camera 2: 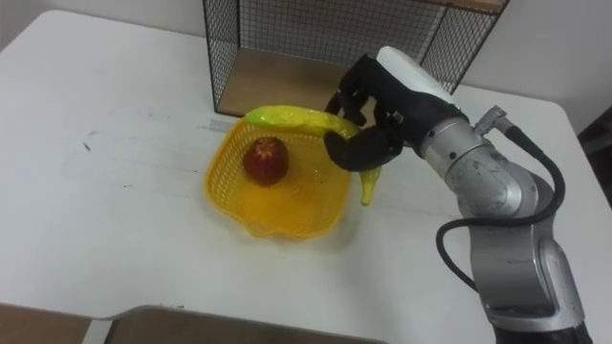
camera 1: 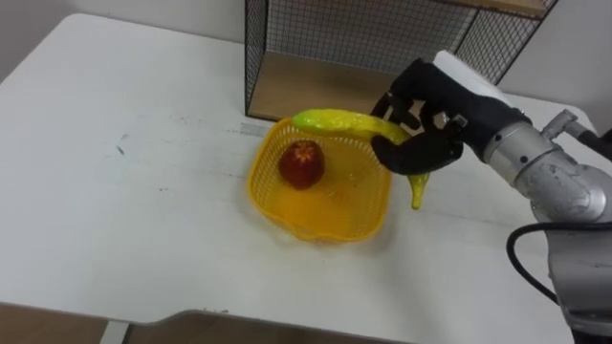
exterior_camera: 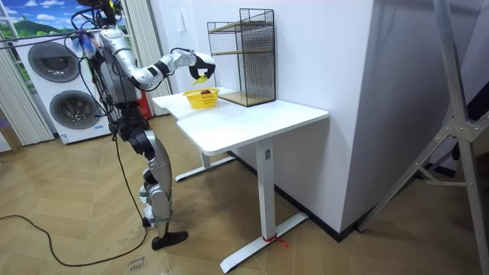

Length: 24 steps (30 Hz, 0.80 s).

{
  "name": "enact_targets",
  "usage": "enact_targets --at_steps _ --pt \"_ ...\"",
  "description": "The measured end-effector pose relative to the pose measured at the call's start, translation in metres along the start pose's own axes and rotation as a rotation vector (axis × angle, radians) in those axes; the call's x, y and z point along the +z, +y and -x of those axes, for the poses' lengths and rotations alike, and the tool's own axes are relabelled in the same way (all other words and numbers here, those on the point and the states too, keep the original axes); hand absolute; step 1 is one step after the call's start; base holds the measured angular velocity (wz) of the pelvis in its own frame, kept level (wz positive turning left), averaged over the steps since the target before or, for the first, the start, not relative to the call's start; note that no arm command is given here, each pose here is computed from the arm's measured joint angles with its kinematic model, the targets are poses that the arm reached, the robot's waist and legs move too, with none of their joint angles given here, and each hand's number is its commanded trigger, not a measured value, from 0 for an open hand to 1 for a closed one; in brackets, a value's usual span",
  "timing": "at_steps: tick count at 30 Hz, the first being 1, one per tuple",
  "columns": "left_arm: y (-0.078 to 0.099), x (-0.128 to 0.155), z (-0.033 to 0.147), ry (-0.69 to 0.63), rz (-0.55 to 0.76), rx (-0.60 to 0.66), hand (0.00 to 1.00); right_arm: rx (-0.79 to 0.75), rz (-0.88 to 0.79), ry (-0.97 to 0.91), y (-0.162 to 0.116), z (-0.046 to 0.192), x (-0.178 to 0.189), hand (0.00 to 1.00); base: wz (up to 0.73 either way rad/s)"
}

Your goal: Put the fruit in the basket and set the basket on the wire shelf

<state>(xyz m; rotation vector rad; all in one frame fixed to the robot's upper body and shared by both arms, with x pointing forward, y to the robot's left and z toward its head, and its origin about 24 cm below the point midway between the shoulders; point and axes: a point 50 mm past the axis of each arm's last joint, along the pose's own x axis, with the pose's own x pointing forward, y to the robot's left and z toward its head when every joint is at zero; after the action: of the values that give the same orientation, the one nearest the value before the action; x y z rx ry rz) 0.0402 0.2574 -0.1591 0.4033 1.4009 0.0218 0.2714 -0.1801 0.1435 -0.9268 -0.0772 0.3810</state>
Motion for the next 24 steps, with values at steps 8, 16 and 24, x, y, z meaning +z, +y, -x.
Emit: enact_targets --at_steps 8,16,24 --pt "0.002 0.004 0.0 -0.01 -0.008 0.004 0.0 0.051 0.004 -0.019 0.01 -0.003 0.005 0.52 0.01" --pt "0.003 0.006 0.0 -0.017 -0.008 0.007 0.0 0.056 -0.011 -0.026 0.014 -0.005 0.007 0.0 0.0" --pt "0.003 0.007 0.0 -0.019 -0.008 0.008 0.0 0.055 -0.027 -0.033 0.016 -0.006 0.009 0.0 0.0"
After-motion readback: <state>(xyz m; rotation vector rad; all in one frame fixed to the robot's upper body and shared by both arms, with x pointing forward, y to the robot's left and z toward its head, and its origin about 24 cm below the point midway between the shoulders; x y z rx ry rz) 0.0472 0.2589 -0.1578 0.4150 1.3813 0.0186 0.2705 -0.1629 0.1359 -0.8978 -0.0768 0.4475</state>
